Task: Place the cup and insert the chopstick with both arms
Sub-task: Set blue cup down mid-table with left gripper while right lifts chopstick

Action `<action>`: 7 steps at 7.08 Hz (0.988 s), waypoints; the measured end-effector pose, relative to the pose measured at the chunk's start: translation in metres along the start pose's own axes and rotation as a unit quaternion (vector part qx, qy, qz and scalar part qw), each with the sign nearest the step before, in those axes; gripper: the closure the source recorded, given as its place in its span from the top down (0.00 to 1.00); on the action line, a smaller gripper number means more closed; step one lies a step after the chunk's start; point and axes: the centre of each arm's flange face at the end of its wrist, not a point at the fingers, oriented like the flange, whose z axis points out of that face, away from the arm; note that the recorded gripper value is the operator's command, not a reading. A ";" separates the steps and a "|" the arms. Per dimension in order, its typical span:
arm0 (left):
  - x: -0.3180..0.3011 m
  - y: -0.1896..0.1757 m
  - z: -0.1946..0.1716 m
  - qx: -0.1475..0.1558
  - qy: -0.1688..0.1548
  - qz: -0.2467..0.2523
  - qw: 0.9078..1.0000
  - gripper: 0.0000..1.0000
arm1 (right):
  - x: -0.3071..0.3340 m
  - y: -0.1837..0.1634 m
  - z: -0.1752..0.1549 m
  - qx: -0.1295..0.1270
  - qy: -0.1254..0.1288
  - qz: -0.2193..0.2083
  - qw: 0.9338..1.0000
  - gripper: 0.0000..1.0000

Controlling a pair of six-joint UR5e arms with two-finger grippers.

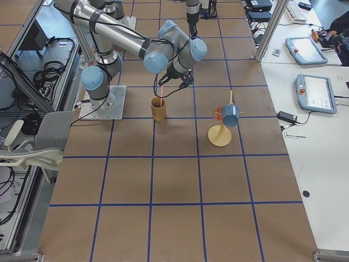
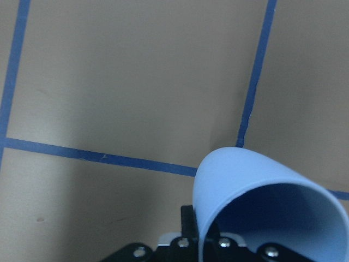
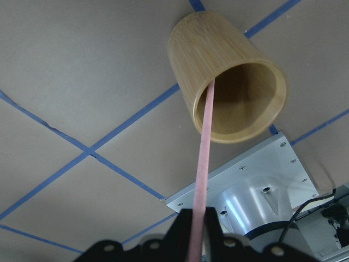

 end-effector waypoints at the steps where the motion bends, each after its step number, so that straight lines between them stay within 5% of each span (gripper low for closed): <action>1: 0.004 -0.004 0.008 -0.004 -0.004 -0.011 1.000 0.00 | 0.003 0.007 -0.017 -0.005 0.001 0.000 1.000 0.00; 3: 0.008 -0.006 0.024 -0.013 -0.009 -0.027 1.000 0.00 | 0.008 0.025 -0.053 -0.007 -0.004 0.000 1.000 0.00; 4: 0.008 -0.006 0.029 -0.016 -0.011 -0.031 0.999 0.32 | 0.011 0.037 -0.072 -0.010 -0.010 0.000 1.000 0.00; 5: 0.009 -0.006 0.033 -0.018 -0.012 -0.033 0.999 0.86 | 0.011 0.049 -0.088 -0.012 -0.022 0.000 1.000 0.00; 7: 0.010 -0.005 0.031 -0.019 -0.012 -0.034 0.999 1.00 | 0.005 0.062 -0.104 -0.014 -0.055 -0.001 0.998 0.00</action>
